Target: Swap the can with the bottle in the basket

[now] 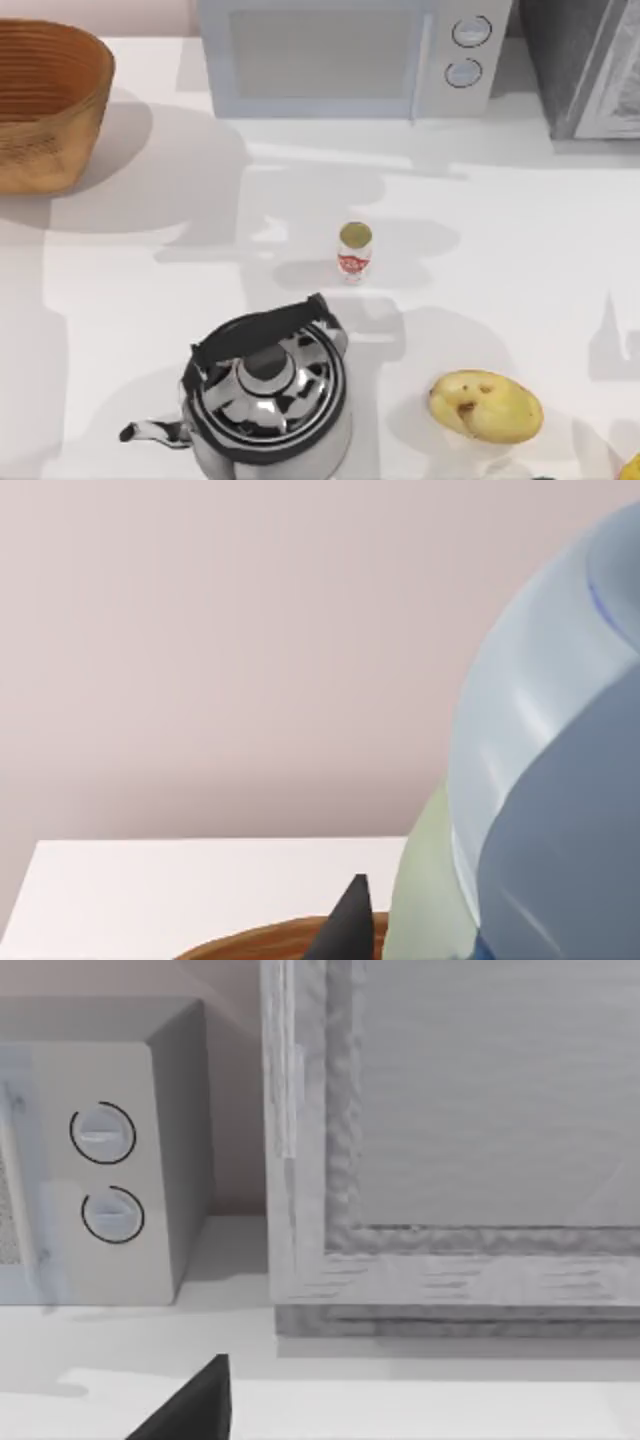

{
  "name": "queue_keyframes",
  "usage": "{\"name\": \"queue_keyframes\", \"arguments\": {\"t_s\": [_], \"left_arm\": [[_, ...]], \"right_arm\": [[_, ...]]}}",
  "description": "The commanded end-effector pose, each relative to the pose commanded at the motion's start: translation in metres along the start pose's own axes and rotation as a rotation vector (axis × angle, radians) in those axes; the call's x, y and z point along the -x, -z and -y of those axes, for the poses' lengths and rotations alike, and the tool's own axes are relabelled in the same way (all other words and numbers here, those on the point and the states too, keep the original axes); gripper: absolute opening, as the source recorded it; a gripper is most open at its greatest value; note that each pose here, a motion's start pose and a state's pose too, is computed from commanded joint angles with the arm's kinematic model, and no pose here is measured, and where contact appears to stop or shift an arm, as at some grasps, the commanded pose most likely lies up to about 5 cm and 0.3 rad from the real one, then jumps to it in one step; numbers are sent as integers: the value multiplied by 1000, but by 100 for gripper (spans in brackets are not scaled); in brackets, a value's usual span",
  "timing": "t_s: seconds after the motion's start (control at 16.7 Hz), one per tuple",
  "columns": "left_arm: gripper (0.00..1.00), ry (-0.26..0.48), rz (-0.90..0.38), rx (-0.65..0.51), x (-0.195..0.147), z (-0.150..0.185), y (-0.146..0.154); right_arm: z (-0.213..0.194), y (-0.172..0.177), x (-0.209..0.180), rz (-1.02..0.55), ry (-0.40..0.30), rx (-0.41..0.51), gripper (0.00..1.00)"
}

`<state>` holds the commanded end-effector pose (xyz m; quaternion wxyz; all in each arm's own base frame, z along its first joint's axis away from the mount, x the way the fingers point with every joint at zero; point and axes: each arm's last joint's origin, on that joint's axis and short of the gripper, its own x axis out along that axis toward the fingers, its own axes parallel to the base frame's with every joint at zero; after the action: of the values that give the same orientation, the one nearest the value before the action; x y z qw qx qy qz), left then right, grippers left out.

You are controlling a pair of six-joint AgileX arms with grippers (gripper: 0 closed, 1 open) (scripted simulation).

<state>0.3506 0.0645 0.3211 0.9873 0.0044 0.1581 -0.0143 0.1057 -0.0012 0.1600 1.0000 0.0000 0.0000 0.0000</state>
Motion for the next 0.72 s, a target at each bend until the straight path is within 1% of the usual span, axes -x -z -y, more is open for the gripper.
{"name": "queue_keyframes", "arguments": {"t_s": [0.18,0.54,0.72], "left_arm": [[0,1,4,0,-11,0,3],[0,1,-5,3,-55,0,25],[0,3,-2,2,-60,1,27]], "right_arm": [[0,0,0,0,0,0,100],[0,0,0,0,0,0,100],[0,0,0,0,0,0,100]]}}
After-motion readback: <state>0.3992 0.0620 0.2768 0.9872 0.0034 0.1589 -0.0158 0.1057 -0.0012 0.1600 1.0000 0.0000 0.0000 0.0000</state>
